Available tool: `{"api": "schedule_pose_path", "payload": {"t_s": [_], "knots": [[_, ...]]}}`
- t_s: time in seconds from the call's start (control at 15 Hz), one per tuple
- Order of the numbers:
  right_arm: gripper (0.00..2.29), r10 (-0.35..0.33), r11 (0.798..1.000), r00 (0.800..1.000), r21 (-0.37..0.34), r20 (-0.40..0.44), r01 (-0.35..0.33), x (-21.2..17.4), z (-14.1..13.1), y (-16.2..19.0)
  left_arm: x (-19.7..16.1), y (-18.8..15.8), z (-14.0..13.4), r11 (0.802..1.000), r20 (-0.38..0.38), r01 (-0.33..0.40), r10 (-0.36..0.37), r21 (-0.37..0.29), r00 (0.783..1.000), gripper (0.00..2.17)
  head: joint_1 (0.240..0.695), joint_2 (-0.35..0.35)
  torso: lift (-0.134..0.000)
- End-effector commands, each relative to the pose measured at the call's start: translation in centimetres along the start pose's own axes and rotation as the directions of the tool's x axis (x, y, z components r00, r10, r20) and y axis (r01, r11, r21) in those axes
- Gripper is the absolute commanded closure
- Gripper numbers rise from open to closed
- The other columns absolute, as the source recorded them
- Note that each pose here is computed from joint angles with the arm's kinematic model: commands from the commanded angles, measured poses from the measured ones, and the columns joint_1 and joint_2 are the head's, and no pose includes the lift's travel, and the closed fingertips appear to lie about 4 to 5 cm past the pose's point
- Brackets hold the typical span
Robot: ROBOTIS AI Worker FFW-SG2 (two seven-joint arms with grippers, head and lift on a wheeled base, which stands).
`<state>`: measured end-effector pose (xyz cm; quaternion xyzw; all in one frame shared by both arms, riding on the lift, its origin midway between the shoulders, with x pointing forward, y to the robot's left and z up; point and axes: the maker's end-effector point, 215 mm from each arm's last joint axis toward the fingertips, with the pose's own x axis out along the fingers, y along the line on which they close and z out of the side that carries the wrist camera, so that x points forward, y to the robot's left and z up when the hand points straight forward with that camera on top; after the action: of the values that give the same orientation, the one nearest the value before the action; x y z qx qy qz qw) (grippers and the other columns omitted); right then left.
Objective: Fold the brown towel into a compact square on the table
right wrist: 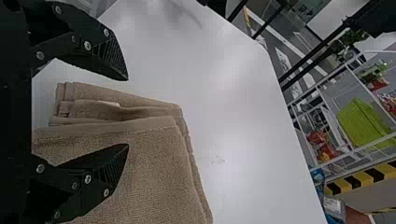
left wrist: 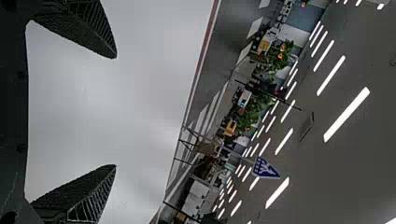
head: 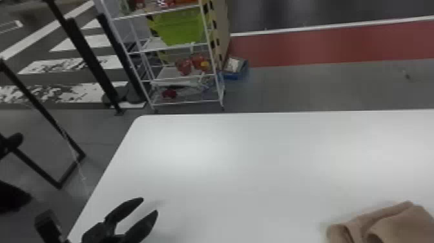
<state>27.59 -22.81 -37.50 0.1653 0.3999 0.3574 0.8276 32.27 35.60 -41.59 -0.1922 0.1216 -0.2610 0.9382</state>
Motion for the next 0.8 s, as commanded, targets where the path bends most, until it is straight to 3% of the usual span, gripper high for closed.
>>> {"api": "schedule_pose_path", "payload": {"t_s": [0.0, 0.07, 0.2, 0.33, 0.47, 0.53, 0.73], "knots": [[0.38, -0.054, 0.996, 0.999, -0.071, -0.004, 0.054, -2.1, 0.2, -1.2, 0.2, 0.0, -0.2, 1.000, -0.001, 0.000, 0.000, -0.003, 1.000, 0.03, 0.695, 0.258, -0.122], [0.77, -0.077, 0.986, 0.997, -0.147, -0.008, 0.075, -2.8, 0.2, -1.8, 0.2, 0.0, -0.3, 1.000, -0.001, 0.001, -0.001, -0.007, 1.000, 0.03, 0.695, 0.246, -0.122], [2.12, -0.139, 0.950, 0.990, -0.286, -0.037, 0.123, -4.2, -0.6, -3.1, 0.1, 0.3, -0.4, 1.000, 0.002, -0.005, 0.005, -0.014, 1.000, 0.03, 0.695, 0.197, -0.122], [2.17, -0.181, 0.912, 0.981, -0.385, -0.068, 0.142, -5.1, -1.3, -4.5, 0.2, 0.5, -0.5, 1.000, 0.005, -0.005, 0.005, -0.015, 1.000, 0.03, 0.695, 0.171, -0.122], [2.19, -0.204, 0.890, 0.974, -0.434, -0.102, 0.141, -5.9, -2.2, -5.7, 0.2, 0.5, -0.5, 1.000, 0.006, -0.008, 0.008, -0.014, 1.000, 0.03, 0.695, 0.133, -0.122], [2.22, -0.222, 0.861, 0.967, -0.491, -0.125, 0.134, -6.0, -2.8, -6.1, 0.1, 0.7, -0.6, 1.000, 0.006, -0.010, 0.010, -0.017, 1.000, 0.03, 0.695, 0.122, -0.122], [2.22, -0.254, 0.853, 0.949, -0.505, -0.188, 0.129, -5.9, -4.9, -7.5, 0.3, 0.8, -0.5, 1.000, 0.011, -0.010, 0.010, -0.017, 1.000, 0.03, 0.695, 0.094, -0.122]]}}
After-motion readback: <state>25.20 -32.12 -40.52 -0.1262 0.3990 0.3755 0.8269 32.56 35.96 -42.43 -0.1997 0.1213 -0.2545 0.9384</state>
